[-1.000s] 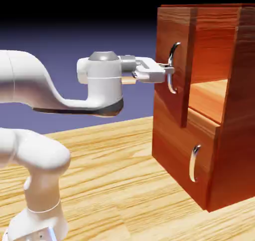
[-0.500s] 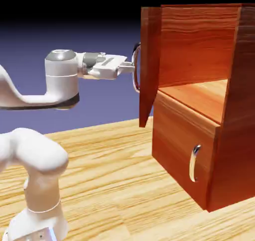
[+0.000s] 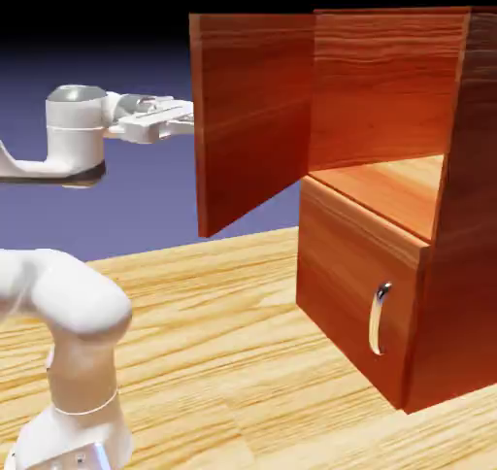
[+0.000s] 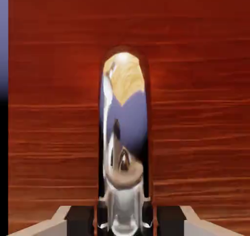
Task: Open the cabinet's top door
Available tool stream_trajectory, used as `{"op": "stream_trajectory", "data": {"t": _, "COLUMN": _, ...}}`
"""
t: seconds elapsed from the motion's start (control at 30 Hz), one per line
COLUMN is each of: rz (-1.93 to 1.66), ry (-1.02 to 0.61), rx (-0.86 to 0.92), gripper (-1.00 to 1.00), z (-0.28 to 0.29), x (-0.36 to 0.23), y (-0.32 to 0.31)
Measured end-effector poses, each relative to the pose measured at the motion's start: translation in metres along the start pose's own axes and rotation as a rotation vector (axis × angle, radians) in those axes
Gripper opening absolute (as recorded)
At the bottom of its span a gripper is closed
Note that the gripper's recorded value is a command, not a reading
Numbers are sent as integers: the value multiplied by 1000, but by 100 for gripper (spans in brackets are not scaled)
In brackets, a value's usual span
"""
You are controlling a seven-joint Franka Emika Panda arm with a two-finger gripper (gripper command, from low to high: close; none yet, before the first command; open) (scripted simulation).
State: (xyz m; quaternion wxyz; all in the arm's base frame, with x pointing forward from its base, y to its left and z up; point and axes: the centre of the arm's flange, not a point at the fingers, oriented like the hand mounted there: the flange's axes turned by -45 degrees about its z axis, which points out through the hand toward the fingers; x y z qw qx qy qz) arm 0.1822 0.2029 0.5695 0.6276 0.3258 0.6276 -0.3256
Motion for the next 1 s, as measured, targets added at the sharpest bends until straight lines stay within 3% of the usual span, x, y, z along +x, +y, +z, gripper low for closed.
{"op": "stream_trajectory", "data": {"t": 0.43, "rz": 0, "ry": 0, "rx": 292, "gripper": -100, "z": -103, "x": 0, "y": 58}}
{"op": "stream_trajectory", "data": {"t": 1.0, "rz": 0, "ry": 0, "rx": 546, "gripper": -100, "z": -176, "x": 0, "y": 131}}
